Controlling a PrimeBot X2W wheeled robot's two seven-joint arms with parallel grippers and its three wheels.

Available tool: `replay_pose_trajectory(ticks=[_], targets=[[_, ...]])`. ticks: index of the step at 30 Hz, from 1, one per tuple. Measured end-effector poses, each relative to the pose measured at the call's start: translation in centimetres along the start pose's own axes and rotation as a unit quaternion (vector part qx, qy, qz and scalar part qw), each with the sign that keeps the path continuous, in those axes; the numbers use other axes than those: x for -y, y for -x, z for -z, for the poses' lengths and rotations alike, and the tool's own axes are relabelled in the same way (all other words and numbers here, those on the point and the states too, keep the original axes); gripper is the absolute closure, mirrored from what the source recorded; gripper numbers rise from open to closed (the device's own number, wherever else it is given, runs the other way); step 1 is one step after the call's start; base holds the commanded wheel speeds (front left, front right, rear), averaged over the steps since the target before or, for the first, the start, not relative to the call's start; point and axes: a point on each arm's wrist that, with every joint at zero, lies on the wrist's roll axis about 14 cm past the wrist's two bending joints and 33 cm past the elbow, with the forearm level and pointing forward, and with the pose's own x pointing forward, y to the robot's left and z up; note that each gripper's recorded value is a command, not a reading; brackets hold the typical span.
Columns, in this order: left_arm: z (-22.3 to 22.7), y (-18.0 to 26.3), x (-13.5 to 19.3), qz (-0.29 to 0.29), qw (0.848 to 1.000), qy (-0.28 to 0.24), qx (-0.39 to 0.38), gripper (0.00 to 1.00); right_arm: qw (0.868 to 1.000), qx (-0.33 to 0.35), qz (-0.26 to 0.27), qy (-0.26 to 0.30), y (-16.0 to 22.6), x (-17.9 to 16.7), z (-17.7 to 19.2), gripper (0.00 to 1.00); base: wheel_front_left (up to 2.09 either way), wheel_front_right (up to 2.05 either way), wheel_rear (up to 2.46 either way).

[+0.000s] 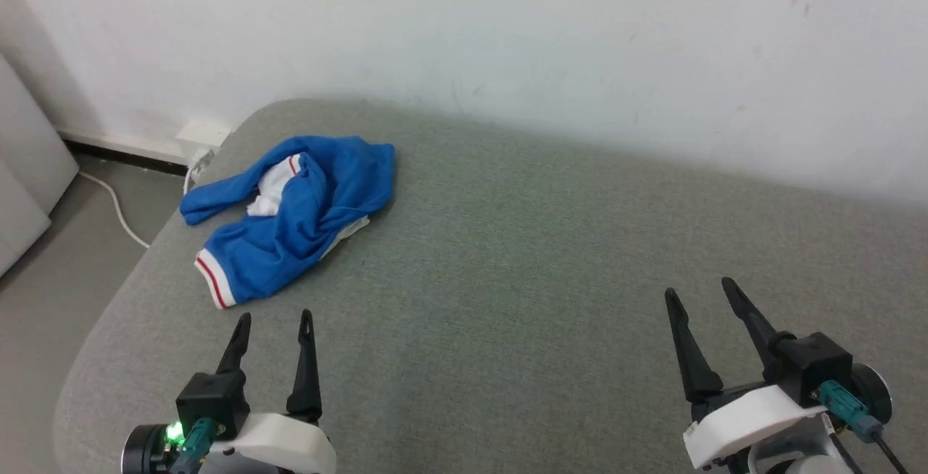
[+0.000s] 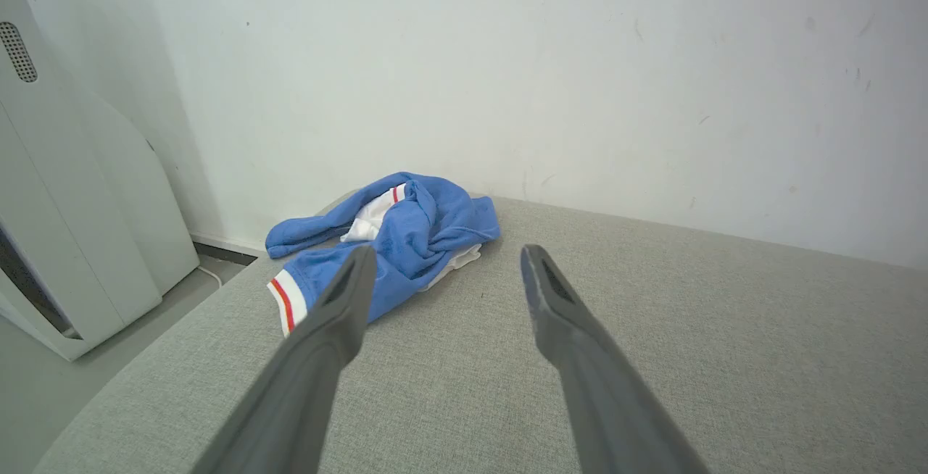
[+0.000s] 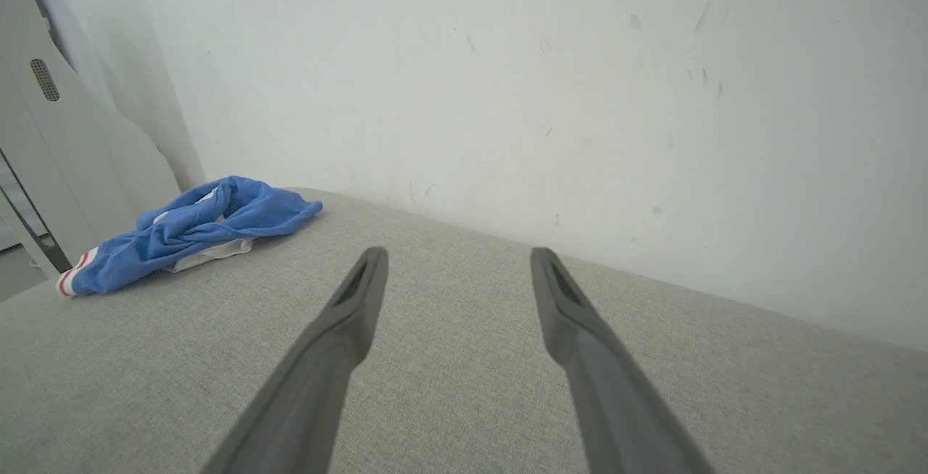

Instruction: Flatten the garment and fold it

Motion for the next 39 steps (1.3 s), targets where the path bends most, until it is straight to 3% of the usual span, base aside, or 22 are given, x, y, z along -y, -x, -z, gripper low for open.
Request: replay_pose_trajectory(ticks=[29, 39], targets=[[1.2, 2.5, -4.2, -0.077, 0.997, 0.013, -0.006, 0.00, 0.997, -0.007, -0.068, -0.028, -2.0, -4.3, 1.8, 0.00, 0.00, 0.00, 0.00], [0.7, -1.3, -3.5, -0.045, 0.999, -0.003, -0.001, 0.00, 0.997, -0.016, -0.075, -0.024, -3.2, -4.1, 3.7, 0.00, 0.00, 0.00, 0.00]])
